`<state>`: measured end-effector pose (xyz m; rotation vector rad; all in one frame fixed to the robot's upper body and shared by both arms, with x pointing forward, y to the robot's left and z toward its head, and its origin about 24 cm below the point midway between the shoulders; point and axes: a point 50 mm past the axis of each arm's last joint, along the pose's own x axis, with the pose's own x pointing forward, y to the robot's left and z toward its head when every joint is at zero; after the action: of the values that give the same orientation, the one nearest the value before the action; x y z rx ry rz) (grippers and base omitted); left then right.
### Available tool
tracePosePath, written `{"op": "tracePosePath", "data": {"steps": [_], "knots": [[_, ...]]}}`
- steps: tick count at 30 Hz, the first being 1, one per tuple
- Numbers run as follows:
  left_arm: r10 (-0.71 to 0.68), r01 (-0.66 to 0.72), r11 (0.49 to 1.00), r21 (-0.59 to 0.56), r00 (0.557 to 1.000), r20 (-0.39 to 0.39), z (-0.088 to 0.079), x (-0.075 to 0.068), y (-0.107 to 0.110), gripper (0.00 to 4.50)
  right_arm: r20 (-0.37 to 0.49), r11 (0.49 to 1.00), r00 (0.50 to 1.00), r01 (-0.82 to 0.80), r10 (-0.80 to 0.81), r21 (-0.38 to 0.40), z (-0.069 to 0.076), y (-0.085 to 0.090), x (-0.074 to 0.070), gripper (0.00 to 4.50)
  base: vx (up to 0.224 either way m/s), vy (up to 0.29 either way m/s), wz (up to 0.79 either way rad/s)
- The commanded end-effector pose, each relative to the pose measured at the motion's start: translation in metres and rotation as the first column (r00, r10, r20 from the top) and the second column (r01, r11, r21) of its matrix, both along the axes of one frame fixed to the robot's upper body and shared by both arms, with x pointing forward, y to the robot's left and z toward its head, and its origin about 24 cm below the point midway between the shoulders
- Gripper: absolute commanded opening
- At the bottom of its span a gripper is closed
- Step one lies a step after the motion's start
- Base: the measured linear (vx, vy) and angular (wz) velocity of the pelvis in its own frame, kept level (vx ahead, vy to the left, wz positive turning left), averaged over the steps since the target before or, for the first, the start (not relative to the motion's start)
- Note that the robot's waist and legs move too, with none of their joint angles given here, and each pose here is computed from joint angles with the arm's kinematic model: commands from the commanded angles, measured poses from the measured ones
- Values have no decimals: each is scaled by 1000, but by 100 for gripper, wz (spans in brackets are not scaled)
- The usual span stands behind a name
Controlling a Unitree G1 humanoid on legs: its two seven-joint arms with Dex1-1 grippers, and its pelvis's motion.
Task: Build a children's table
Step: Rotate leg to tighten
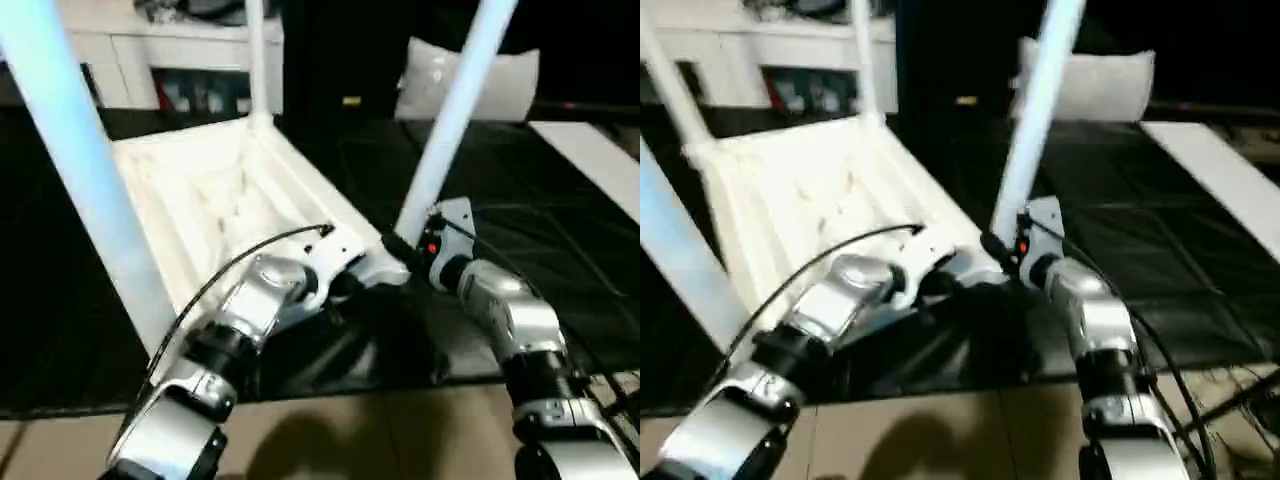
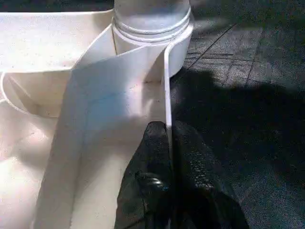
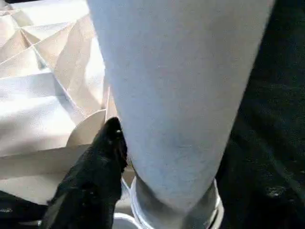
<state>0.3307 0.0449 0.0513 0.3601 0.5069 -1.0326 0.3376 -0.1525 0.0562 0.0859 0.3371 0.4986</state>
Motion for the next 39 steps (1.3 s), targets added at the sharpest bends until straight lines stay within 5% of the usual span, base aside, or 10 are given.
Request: {"op": "tracePosePath", "data": {"steps": [1, 13, 20, 25, 30, 39], "knots": [[-81, 82, 996, -21, 996, 48, 10, -2, -14, 0, -17, 993, 993, -119, 119, 14, -3, 16, -5, 310, 0, 0, 0], [-249, 244, 966, 85, 967, 59, 5, -3, 27, 0, 44, 938, 941, -329, 335, -108, 13, -38, -17, 413, 0, 0, 0], [-447, 444, 891, 92, 894, 21, 5, -14, 45, 0, -1, 820, 831, -549, 556, -159, 23, -55, -29, 443, 0, 0, 0], [-508, 507, 859, 67, 862, -2, 7, -19, 46, 0, -21, 780, 788, -613, 616, -122, 24, -56, -34, 392, 0, 0, 0], [-609, 610, 789, 73, 792, -43, 9, -27, 50, 0, -36, 687, 690, -723, 722, -73, 23, -51, -42, 347, 0, 0, 0], [-631, 632, 771, 72, 774, -40, 12, -26, 48, 0, -64, 641, 642, -766, 764, -39, 13, -45, -45, 263, 0, 0, 0]]}}
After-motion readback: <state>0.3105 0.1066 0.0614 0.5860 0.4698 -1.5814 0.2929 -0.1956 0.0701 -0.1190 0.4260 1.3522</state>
